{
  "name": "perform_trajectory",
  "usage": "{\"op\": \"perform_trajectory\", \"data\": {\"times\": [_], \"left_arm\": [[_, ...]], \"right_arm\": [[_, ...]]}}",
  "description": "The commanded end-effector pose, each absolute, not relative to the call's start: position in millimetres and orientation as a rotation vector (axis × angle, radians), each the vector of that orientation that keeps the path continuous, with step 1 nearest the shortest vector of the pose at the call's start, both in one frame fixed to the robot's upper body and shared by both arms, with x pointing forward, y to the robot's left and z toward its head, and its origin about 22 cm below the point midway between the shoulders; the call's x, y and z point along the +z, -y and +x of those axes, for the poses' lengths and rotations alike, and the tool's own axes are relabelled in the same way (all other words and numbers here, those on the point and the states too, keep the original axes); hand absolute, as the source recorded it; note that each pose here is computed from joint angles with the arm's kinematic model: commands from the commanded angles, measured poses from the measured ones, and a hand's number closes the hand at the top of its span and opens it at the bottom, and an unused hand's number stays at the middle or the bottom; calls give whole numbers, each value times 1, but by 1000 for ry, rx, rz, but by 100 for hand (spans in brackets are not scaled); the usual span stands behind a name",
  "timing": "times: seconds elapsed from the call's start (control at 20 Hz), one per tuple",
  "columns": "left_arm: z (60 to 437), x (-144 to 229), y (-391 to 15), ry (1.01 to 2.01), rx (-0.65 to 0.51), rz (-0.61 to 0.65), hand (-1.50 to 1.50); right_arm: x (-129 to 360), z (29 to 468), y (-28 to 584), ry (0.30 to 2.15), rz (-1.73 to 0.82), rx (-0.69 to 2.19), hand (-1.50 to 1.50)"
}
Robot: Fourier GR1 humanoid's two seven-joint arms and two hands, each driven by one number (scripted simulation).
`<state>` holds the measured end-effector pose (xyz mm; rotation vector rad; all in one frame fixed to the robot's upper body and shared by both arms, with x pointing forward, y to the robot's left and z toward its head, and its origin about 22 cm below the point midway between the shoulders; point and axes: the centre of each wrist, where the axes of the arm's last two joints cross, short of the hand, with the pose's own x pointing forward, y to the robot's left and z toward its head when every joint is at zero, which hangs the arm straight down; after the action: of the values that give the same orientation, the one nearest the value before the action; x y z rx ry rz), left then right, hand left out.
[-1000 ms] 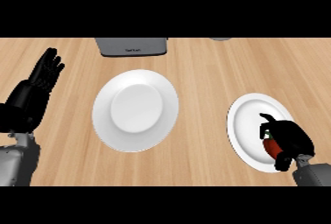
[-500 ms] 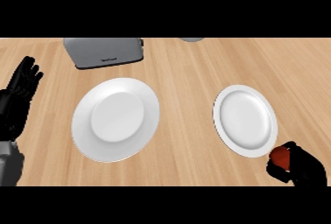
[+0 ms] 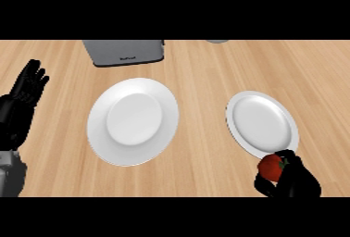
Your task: Pick the bell pepper from the plate and place it in the plate
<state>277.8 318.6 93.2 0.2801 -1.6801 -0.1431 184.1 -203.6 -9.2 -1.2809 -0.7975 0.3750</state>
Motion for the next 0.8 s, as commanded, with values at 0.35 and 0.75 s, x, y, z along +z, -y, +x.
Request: {"op": "perform_trajectory", "data": {"times": [0.35, 0.75], "left_arm": [[283, 94, -296, 1737, -199, 174, 0], [289, 98, -276, 1750, -248, 127, 0]], "right_arm": [[75, 154, 92, 1175, -1287, 187, 150], [93, 160, 58, 1214, -1324, 172, 150]]}}
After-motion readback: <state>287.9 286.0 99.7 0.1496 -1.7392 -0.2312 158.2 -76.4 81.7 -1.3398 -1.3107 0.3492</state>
